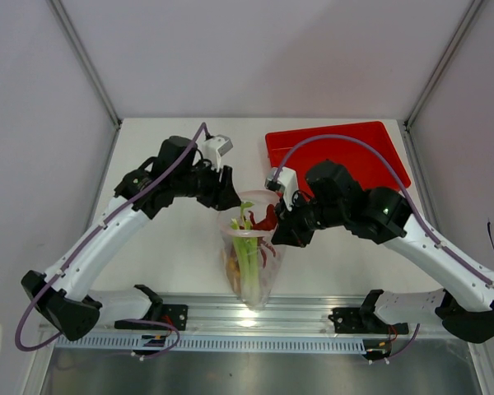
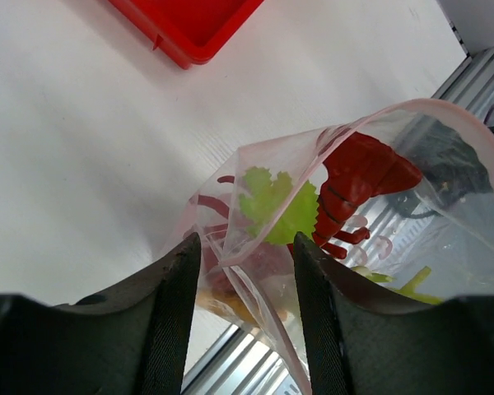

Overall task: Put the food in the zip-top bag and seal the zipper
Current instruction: Adjust the zipper food storage bag at the center of the board.

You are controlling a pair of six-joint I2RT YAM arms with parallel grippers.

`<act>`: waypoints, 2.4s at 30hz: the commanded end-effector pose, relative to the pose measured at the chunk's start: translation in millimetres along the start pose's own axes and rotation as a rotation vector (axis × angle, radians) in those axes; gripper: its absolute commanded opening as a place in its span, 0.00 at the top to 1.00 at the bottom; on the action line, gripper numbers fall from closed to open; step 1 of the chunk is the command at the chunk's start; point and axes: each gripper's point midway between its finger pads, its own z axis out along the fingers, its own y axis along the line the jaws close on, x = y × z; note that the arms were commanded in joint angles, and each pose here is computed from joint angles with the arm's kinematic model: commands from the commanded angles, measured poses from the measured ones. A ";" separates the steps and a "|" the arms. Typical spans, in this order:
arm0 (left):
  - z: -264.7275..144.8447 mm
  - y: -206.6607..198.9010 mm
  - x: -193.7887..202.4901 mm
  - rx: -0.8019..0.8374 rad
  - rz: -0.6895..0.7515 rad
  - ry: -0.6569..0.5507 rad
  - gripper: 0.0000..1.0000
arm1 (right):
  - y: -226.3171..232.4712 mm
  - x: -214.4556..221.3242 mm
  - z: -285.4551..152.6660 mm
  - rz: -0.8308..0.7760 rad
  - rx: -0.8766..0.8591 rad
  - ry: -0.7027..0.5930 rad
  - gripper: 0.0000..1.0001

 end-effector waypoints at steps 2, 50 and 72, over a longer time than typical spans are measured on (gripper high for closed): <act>-2.1 -3.1 9.4 0.021 0.025 0.023 0.54 | 3.3 -10.1 -10.7 -0.032 0.007 -0.033 1.00; -142.1 -28.6 0.9 -0.025 0.227 -0.515 0.26 | -12.1 18.5 -20.5 0.021 0.124 0.066 1.00; -78.7 -145.6 -18.1 0.512 0.674 -0.352 0.01 | 25.8 -6.6 -18.5 0.083 -0.088 0.095 1.00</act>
